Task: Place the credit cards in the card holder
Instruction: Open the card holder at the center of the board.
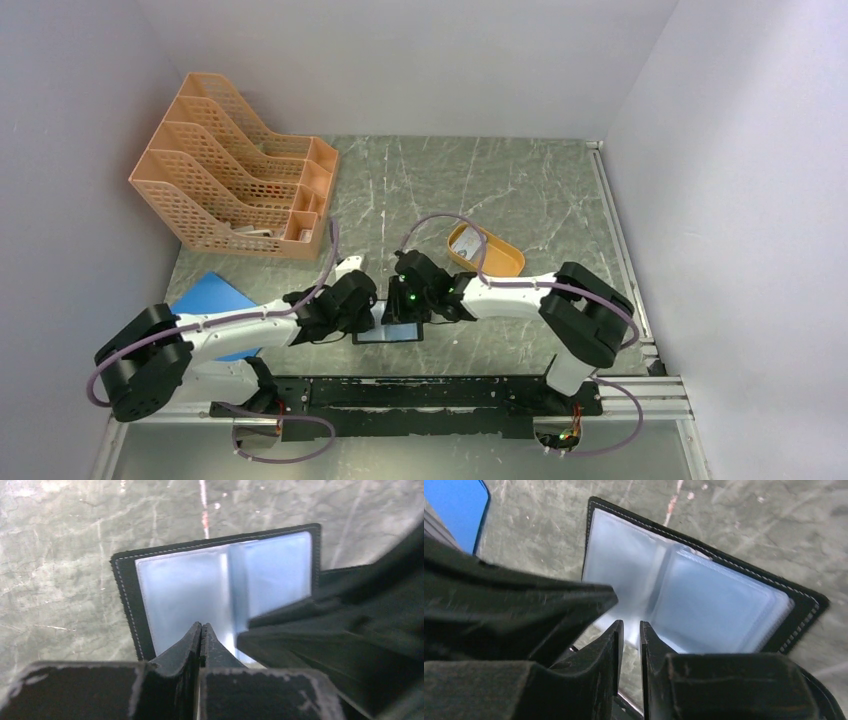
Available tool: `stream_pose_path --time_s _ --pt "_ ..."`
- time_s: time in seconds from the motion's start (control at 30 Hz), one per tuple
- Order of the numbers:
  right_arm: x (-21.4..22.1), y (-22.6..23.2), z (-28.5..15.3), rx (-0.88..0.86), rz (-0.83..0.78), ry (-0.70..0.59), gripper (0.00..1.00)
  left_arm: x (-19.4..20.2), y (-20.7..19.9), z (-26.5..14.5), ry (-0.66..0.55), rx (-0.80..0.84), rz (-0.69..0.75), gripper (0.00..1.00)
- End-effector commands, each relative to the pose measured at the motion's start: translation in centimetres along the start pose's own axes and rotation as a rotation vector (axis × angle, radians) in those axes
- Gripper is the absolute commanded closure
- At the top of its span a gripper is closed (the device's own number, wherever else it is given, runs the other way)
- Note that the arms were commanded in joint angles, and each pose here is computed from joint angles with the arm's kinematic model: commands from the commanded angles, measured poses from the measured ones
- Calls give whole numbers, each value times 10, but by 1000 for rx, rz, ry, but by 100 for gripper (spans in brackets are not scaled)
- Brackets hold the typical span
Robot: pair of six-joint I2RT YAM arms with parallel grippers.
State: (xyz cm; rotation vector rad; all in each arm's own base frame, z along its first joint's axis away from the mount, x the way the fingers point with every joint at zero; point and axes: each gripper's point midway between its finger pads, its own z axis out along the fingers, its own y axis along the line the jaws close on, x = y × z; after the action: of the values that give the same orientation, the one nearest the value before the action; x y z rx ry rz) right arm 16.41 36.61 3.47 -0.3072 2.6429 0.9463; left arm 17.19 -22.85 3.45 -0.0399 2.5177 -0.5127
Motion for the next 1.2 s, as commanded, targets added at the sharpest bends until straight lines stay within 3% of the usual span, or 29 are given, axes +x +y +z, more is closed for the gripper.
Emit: stream_pose_path --time_s 0.0,0.5,0.8,1.07,1.17 --pt "3 -15 -13 60 18 -32 77 2 4 11 10 -3 -30 95" --pt "24 -90 -30 234 108 -54 77 24 46 18 63 -120 -32 95" --pt "12 -78 -58 198 95 -109 76 8 32 0 30 -57 -16 95" --pt "-51 -39 -116 195 0 -302 72 -53 -24 -49 -92 92 14 69" --pt "-93 -36 -152 229 -18 -464 59 -79 -36 -75 -165 130 34 64"
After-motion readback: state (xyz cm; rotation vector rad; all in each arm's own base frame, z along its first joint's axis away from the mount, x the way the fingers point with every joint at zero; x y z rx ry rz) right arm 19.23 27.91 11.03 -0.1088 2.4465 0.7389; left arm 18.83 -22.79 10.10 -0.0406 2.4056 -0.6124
